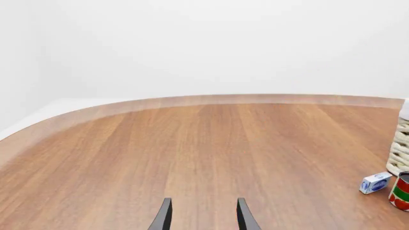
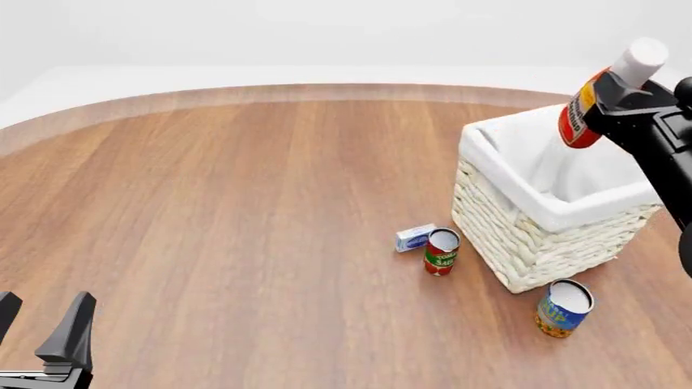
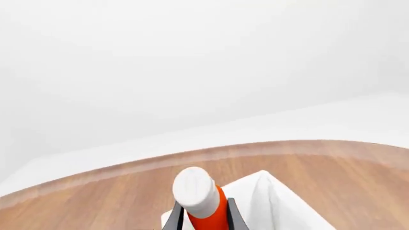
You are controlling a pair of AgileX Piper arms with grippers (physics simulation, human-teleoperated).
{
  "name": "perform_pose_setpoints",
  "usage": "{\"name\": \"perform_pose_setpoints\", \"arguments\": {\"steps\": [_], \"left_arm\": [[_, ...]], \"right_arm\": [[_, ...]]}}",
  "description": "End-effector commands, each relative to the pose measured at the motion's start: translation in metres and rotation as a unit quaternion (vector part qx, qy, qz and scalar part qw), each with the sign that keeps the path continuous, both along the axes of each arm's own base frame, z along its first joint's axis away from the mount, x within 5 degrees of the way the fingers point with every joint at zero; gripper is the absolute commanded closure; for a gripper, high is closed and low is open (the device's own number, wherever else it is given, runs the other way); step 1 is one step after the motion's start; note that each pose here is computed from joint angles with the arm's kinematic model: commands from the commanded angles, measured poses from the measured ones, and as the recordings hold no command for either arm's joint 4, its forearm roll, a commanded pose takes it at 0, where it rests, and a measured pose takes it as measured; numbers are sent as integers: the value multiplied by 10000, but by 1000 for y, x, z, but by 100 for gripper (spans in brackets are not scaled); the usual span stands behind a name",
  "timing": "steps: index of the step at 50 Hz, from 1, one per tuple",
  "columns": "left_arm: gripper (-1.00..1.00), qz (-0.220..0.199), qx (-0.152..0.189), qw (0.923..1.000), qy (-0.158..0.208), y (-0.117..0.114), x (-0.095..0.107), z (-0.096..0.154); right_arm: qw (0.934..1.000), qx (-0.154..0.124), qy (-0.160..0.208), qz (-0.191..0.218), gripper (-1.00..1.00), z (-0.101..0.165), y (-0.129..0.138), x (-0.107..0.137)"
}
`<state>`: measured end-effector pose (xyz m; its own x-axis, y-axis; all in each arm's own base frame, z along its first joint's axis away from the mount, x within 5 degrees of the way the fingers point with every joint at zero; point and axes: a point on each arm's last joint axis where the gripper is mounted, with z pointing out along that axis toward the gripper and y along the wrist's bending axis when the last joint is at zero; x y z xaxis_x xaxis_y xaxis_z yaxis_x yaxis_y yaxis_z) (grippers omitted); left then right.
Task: Pick up the ketchup, and put it in the basket.
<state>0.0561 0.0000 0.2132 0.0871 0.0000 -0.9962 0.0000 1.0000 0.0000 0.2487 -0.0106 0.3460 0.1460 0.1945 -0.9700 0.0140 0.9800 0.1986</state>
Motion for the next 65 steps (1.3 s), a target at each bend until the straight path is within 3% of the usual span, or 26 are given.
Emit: {"name": "perform_pose_setpoints", "arguments": {"steps": [1,35,65], "left_arm": [[-100,0,0,10000,0,0,0,0],[-100,0,0,10000,0,0,0,0],[-100,0,0,10000,0,0,0,0]], "right_arm": [[9996,65,174,-235,100,-6,-13,9],[9966,165,806,24,100,-55,-1,51],[9960,166,881,32,100,-59,-1,56]]}}
